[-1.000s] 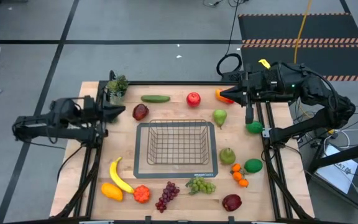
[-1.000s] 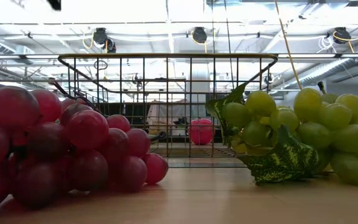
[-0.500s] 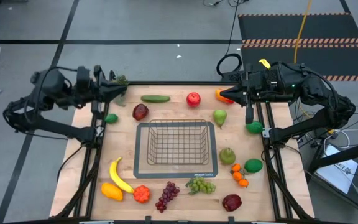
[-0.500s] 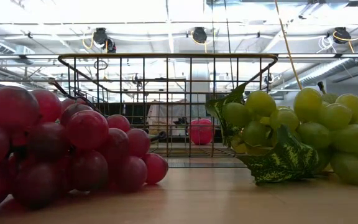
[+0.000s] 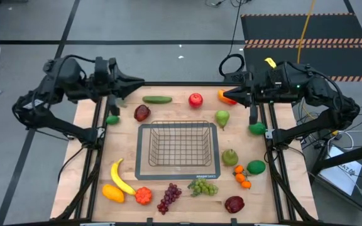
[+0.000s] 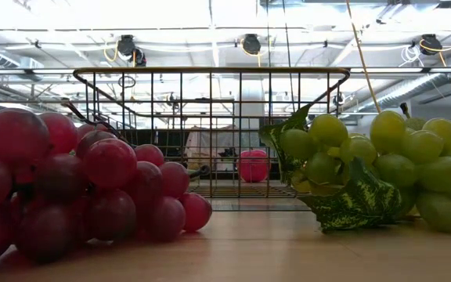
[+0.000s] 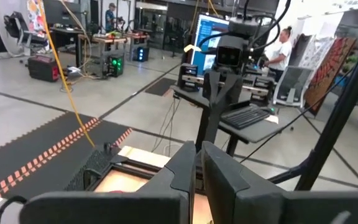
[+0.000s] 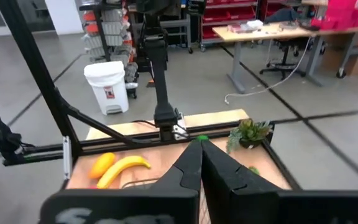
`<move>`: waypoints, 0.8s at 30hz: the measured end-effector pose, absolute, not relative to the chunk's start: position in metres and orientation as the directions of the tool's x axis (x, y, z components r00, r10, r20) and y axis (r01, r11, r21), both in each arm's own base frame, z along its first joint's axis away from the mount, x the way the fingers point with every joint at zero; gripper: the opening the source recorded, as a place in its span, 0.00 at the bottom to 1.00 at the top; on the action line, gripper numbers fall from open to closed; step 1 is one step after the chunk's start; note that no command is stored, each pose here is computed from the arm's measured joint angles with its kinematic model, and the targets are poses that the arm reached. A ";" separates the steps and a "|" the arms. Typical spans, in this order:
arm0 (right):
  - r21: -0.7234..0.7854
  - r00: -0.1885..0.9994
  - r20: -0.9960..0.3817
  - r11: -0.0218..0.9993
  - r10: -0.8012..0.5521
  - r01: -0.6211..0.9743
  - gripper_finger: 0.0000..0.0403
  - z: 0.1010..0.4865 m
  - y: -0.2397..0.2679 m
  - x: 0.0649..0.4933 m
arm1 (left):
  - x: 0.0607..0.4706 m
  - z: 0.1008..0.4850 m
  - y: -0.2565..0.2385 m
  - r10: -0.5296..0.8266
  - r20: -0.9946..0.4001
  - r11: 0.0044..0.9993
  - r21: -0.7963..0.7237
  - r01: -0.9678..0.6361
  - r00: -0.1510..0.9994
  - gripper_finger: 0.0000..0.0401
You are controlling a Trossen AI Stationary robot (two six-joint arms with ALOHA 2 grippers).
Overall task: Build produce basket
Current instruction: Put the bottom pear into the gold wire basket
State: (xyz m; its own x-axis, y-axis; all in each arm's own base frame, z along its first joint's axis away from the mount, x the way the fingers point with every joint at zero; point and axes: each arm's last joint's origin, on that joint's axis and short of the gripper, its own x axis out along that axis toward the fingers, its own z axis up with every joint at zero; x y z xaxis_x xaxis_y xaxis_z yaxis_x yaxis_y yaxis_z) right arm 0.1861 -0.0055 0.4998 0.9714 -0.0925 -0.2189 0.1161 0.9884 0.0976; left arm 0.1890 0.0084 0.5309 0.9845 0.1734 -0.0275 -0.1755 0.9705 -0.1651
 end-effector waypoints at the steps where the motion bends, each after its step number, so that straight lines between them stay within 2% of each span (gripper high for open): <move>1: 0.111 0.971 -0.220 0.987 -0.092 0.119 0.00 0.500 -0.006 0.186 | 0.193 0.530 0.008 0.171 -0.033 0.970 -0.171 -0.174 0.985 0.08; 13: 0.244 0.976 -0.203 0.962 -0.078 0.127 0.00 0.504 -0.005 0.172 | 0.231 0.538 -0.006 0.114 -0.043 0.966 -0.230 -0.121 0.993 0.08; 17: 0.367 0.975 -0.213 0.920 -0.064 0.141 0.00 0.503 -0.004 0.168 | 0.234 0.539 -0.009 0.072 -0.044 0.974 -0.210 -0.079 0.996 0.08; 24: 0.474 0.975 -0.221 0.870 -0.031 0.135 0.00 0.502 0.002 0.168 | 0.230 0.536 -0.010 0.053 -0.089 0.973 -0.219 -0.071 0.995 0.08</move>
State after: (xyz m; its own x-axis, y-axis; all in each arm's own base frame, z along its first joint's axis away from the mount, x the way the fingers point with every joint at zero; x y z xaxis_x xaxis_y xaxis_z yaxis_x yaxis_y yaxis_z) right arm 0.1683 0.0020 0.5022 0.9748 -0.0311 -0.2211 0.1352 0.8703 0.4737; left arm 0.2303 -0.0097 0.5362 0.9946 0.0531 -0.0889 -0.0715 0.9732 -0.2186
